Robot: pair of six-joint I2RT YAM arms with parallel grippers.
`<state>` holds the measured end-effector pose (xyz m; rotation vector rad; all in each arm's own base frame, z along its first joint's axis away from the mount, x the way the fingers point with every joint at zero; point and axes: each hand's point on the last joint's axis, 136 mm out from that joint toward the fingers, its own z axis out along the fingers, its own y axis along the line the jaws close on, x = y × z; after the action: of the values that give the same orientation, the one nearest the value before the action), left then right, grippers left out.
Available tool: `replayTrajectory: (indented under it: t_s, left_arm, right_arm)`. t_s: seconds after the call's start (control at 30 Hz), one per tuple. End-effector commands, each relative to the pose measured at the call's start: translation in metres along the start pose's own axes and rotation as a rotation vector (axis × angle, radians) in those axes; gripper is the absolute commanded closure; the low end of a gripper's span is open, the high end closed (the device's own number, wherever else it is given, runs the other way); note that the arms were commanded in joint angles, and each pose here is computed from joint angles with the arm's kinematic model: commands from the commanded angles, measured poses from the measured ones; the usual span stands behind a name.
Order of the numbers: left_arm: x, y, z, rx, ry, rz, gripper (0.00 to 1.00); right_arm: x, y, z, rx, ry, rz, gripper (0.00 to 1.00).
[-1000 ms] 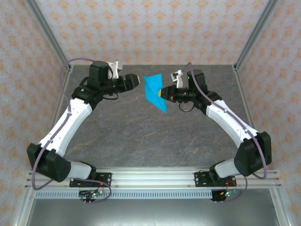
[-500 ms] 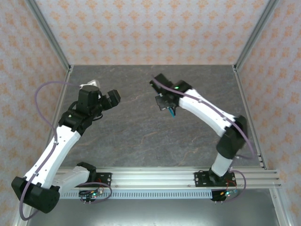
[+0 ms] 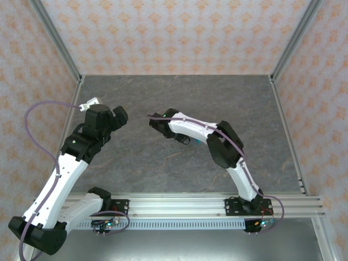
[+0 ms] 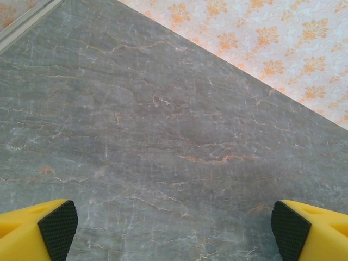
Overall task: Fold a paper plane with a square sheet of paper (fold left side to right side)
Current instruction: Turn over the paper at the center of the table.
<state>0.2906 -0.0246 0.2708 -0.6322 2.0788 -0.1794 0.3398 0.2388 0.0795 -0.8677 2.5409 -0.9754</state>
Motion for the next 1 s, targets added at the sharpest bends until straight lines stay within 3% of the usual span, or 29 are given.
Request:
replayTrajectory:
  t_s: [0.0,0.3,0.6,0.8,0.97]
  left_arm:
    - [0.0,0.012,0.001,-0.061,-0.006,-0.01,0.05]
    - [0.008,0.007,0.014,-0.068,0.046,-0.01,0.05]
    - [0.025,-0.004,0.031,-0.04,0.141,0.007,0.05]
    - [0.047,-0.023,0.052,0.031,0.246,-0.02,0.05]
    - [0.063,-0.033,0.063,0.088,0.298,-0.053,0.05]
  right_arm:
    - [-0.001,0.006,-0.001,0.071,0.011,-0.077,0.86]
    - [0.016,0.045,0.001,-0.044,0.077,-0.085,0.79]
    - [0.011,0.064,-0.045,-0.373,-0.012,0.048,0.48]
    - [0.004,0.04,-0.092,-0.582,-0.167,0.183,0.3]
    - [0.002,-0.007,-0.111,-0.696,-0.288,0.363,0.24]
